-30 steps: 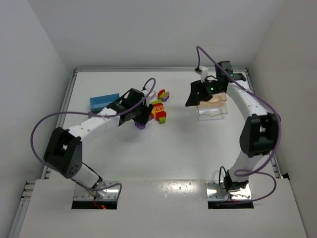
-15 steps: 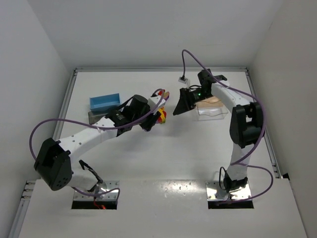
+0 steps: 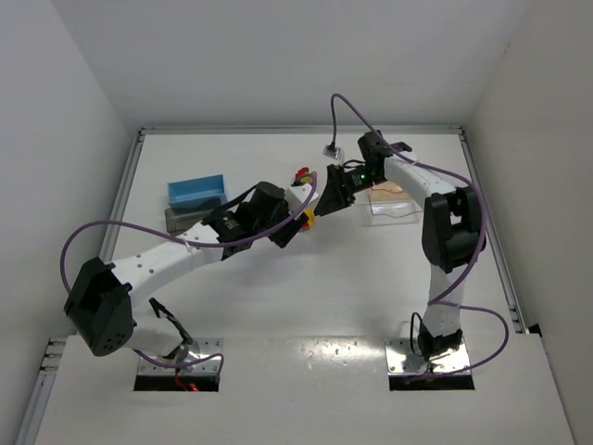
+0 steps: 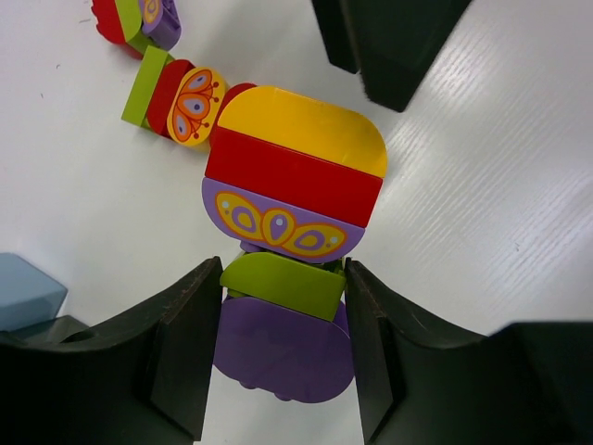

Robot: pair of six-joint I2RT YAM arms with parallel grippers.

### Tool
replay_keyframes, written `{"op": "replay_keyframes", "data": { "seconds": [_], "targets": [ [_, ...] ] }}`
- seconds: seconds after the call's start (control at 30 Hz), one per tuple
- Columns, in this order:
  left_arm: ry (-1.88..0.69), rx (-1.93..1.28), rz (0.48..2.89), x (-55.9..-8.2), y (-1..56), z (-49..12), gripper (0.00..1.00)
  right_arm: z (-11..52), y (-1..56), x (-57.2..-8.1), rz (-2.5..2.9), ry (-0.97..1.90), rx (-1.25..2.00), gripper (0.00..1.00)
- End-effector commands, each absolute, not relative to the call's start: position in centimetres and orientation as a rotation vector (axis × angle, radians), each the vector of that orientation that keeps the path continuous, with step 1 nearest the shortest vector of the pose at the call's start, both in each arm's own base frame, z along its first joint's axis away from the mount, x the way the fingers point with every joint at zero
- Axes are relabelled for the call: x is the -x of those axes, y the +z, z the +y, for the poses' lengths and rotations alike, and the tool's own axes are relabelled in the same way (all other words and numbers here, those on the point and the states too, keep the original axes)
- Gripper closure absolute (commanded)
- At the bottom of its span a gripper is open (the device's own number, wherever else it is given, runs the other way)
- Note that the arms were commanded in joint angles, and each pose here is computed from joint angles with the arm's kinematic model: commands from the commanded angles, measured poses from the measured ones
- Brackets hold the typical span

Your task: Sort the legos into containers by color

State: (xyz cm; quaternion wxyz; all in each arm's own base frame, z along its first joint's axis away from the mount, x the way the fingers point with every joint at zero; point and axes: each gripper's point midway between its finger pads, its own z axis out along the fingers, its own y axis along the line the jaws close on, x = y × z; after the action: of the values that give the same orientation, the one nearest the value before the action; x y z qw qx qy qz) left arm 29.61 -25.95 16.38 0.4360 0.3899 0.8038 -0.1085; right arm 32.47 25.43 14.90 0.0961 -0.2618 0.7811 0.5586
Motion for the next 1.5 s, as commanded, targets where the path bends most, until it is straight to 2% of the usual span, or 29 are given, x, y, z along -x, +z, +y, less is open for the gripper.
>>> {"op": "replay_keyframes", "data": {
  "seconds": [0.0, 0.2, 0.43, 0.53, 0.57, 0.6, 0.67, 0.73, 1.17, 1.47],
  "targets": [
    [-0.310, -0.937, 1.868, -30.2, 20.6, -27.7, 0.82, 26.2, 16.7, -33.8, 2.218, 1.679, 0.809, 0.33],
    [-0.320, -0.930, 1.830, -30.2, 21.8, -28.5, 0.82, 26.7, 16.2, -33.6, 2.225, 1.743, 0.790, 0.33],
    [-0.329, -0.917, 1.825, -30.3, 22.0, -28.7, 0.82, 27.6, 16.8, -33.0, 2.186, 1.810, 0.816, 0.39],
    [-0.332, -0.912, 1.817, -30.5, 22.2, -29.0, 0.82, 27.6, 16.9, -32.8, 2.171, 1.833, 0.816, 0.54],
    [-0.332, -0.912, 1.817, -30.5, 22.2, -29.0, 0.82, 27.6, 16.8, -32.6, 2.172, 1.849, 0.811, 0.70],
    [-0.329, -0.917, 1.825, -30.4, 21.8, -28.9, 0.83, 27.6, 16.8, -32.6, 2.172, 1.849, 0.811, 0.79],
    [-0.318, -0.917, 1.845, -30.6, 21.0, -28.5, 0.85, 27.3, 17.1, -32.5, 2.170, 1.862, 0.791, 0.90],
    [-0.311, -0.907, 1.849, -30.9, 20.8, -28.2, 0.88, 26.9, 17.2, -32.6, 2.172, 1.858, 0.777, 0.94],
    [-0.261, -0.919, 1.909, -30.3, 17.9, -26.8, 0.92, 20.8, 16.7, -34.8, 2.215, 1.713, 0.619, 0.98],
    [-0.253, -0.689, 2.234, -32.7, 10.5, -24.5, 0.92, 18.8, 14.8, -33.2, 2.323, 1.532, 0.758, 0.99]
  ]
}}
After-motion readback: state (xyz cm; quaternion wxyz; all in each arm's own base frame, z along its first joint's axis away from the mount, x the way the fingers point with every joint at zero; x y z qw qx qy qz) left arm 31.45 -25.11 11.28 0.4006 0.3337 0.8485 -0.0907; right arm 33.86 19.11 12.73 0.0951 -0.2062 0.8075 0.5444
